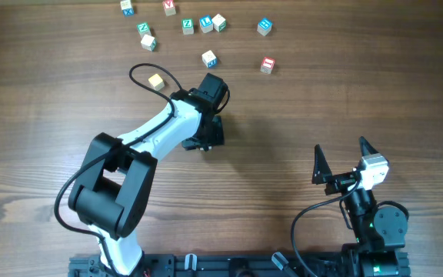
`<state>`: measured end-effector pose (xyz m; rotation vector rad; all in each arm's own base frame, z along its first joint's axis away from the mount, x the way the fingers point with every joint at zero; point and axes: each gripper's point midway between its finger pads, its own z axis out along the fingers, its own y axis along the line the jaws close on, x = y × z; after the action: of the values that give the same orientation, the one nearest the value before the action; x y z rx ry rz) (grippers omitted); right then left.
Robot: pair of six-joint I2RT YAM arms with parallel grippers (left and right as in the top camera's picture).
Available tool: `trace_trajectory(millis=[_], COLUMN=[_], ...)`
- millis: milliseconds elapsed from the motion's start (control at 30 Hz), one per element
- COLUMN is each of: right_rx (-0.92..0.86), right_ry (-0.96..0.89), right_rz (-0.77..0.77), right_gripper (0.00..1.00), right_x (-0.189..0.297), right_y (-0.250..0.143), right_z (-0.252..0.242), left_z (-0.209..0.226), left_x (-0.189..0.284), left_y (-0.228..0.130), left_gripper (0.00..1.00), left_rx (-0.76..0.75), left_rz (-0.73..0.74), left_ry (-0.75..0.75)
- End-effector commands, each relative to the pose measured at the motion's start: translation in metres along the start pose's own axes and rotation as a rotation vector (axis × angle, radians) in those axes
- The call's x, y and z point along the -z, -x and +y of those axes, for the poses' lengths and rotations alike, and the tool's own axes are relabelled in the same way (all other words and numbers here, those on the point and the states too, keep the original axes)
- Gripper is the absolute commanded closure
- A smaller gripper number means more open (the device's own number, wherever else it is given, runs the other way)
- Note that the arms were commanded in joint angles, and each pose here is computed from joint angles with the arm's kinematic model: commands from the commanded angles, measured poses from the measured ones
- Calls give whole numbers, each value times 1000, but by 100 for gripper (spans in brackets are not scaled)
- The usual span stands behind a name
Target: Form a tower
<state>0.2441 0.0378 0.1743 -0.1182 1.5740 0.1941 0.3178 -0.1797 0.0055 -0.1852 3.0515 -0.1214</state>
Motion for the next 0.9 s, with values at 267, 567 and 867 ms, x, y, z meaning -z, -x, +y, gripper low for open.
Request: trace_trajectory(millis=[267, 567, 867], right_rx=[-5, -5, -5], right_ry=[-9, -8, -8], right_rz=[-10, -10, -10], right_gripper=[0, 0, 0], right_x=[0, 0, 0], right_y=[2, 2, 2], right_z=[-1, -1, -1], left_z=[8, 8, 8], left_x=[-4, -4, -4], left_y=[1, 1, 1], left_gripper=[78, 62, 6], left_rx=[-112, -193, -192], left_rz=[-12, -11, -11], left_ry=[41, 44, 43])
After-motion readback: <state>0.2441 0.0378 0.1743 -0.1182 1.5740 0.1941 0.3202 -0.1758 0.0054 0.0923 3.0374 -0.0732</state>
